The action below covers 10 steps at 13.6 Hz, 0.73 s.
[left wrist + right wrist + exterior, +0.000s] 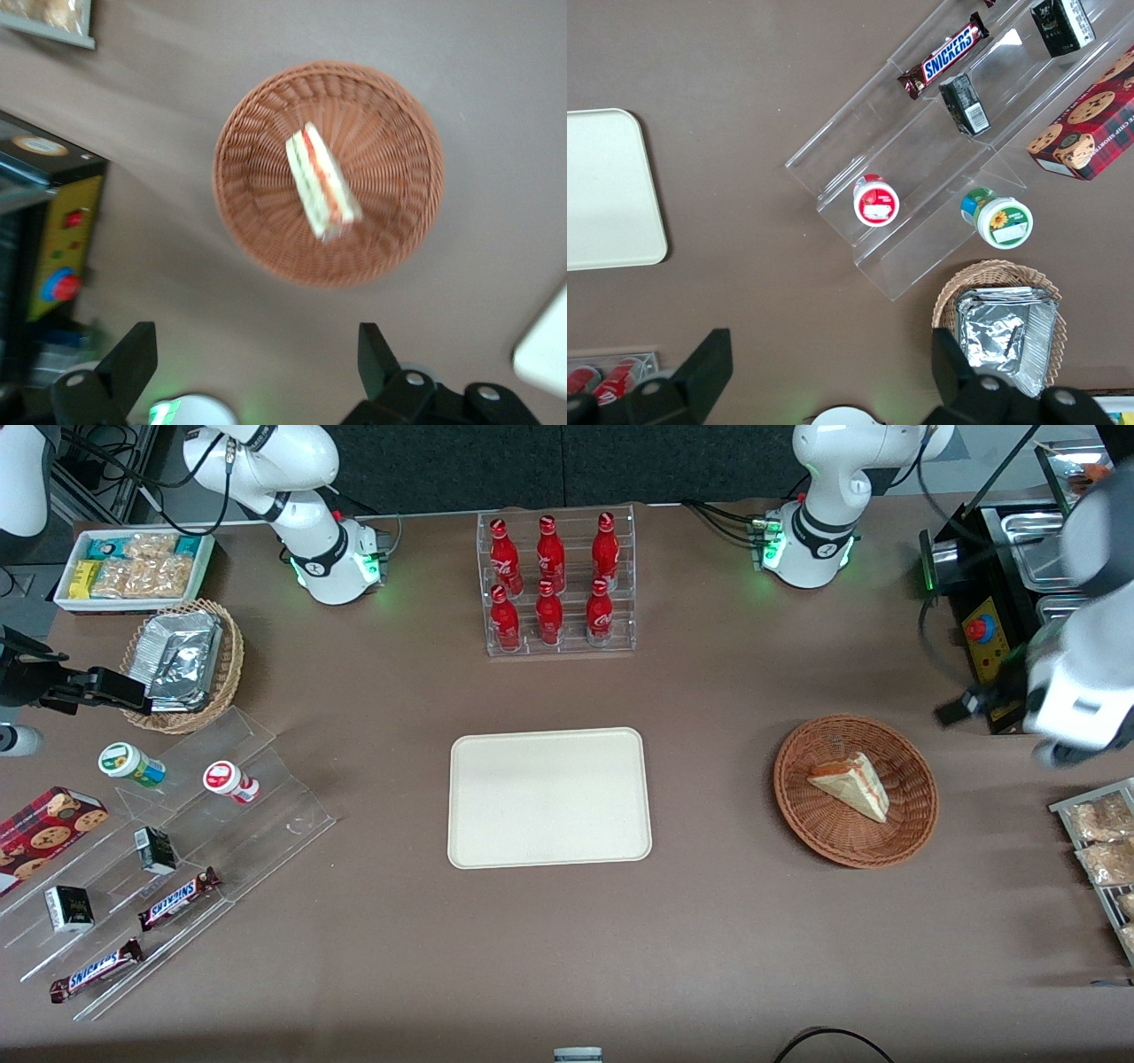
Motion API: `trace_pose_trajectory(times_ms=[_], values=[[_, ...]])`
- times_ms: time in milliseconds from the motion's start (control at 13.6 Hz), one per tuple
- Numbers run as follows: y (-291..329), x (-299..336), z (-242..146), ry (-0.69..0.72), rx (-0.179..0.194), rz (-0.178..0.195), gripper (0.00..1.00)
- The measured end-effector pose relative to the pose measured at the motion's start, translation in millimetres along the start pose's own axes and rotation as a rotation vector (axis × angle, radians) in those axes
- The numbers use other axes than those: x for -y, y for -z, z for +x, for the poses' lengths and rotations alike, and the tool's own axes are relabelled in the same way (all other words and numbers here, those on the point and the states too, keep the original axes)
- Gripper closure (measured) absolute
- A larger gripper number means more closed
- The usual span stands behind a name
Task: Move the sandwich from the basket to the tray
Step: 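Move the left gripper over the wicker basket toward the wrapped sandwich, then lower the left gripper and close it on the wrapped sandwich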
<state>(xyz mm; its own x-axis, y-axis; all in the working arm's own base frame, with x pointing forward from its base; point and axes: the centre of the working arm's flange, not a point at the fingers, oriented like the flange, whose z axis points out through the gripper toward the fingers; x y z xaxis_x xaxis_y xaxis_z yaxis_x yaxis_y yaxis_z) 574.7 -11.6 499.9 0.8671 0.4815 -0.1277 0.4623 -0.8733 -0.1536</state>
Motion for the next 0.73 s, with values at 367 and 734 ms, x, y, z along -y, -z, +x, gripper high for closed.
trace_pose_trajectory(times_ms=[367, 734], values=[[-92, -13, 14, 0.335, -0.09, -0.088, 0.0], [-152, -18, 5, 0.416, -0.14, -0.19, 0.0]])
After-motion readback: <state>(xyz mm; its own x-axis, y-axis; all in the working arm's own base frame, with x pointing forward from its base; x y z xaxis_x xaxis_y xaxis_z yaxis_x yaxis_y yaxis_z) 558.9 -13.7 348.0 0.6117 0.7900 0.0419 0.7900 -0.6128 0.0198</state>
